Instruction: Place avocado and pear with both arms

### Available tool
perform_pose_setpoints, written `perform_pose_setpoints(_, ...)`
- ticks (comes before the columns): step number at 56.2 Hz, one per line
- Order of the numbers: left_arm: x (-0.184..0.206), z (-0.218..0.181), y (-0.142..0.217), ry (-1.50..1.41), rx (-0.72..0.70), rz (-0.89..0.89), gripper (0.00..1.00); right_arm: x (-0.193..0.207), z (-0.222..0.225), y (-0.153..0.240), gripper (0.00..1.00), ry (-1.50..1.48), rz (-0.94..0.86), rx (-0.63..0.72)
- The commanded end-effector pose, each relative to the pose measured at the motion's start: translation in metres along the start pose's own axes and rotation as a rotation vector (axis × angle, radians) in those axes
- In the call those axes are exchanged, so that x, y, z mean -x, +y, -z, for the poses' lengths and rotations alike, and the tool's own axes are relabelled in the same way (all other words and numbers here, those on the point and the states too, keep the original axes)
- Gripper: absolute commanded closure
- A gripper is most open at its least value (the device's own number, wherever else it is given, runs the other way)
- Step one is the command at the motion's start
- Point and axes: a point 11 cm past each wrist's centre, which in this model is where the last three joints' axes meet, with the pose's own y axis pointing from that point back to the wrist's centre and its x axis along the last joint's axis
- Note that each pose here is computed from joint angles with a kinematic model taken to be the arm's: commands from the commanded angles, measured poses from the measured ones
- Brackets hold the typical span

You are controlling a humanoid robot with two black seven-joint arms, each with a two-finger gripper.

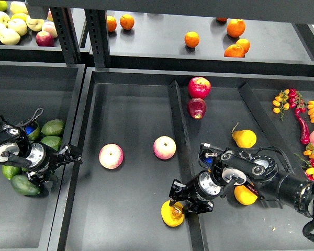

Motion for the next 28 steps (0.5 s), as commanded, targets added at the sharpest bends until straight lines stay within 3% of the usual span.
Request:
perform_pose_setpoints(1, 0.001, 0.002, -0.001, 0.002, -0.003, 0.001, 0.00, -0.004, 0.003, 0.002, 0.74, -0.023, -0.008, -0.019)
perform_pose_setpoints(28, 0.003, 0.006, -0.004, 0.016, -0.005, 0.008, 0.00, -0.006, 0.022, 0.007, 0.76, -0.092, 0.007, -0.102)
